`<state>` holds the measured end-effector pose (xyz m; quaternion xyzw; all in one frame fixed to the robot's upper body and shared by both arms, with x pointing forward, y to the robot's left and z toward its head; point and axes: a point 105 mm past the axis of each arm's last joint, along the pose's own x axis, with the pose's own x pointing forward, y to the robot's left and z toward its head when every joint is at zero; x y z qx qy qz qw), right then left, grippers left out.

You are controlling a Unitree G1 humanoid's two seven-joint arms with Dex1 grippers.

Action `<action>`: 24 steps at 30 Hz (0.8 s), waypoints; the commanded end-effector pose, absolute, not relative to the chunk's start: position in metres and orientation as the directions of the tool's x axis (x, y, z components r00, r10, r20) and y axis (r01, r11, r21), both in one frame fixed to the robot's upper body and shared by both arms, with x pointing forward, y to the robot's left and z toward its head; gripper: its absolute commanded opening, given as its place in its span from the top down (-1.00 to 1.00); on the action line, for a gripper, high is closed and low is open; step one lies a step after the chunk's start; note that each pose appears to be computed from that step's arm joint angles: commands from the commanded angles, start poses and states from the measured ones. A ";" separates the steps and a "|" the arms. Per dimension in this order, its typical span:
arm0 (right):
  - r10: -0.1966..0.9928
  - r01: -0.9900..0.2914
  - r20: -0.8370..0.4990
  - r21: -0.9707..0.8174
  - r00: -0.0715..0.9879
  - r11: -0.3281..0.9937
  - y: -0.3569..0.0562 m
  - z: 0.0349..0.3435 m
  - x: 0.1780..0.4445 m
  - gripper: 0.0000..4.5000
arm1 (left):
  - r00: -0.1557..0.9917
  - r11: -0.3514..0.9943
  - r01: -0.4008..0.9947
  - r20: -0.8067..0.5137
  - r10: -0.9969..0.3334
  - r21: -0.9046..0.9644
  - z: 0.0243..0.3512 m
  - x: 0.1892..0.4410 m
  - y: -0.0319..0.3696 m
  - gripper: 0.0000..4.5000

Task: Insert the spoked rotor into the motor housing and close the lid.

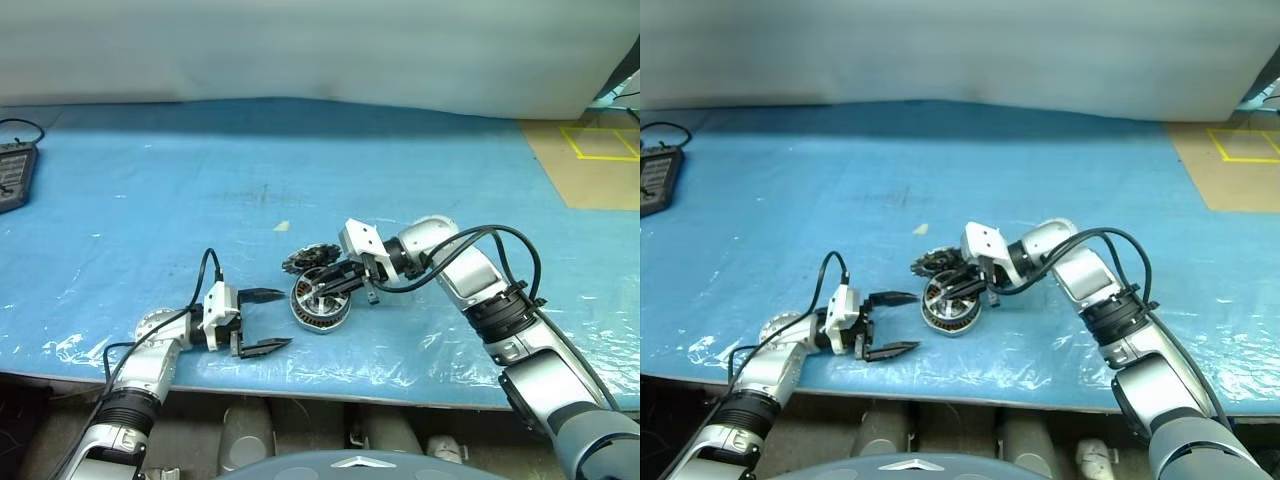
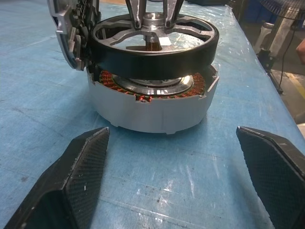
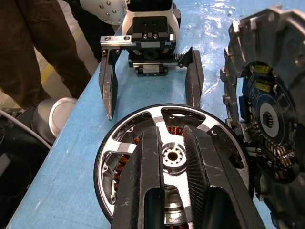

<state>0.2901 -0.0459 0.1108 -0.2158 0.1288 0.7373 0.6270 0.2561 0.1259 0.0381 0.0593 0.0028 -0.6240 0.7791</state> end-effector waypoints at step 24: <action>0.881 -0.978 -0.459 -0.105 -0.115 -0.182 -0.042 0.113 0.291 -0.60 | 0.224 0.218 0.973 -0.094 -0.970 0.072 0.041 0.255 0.127 -1.00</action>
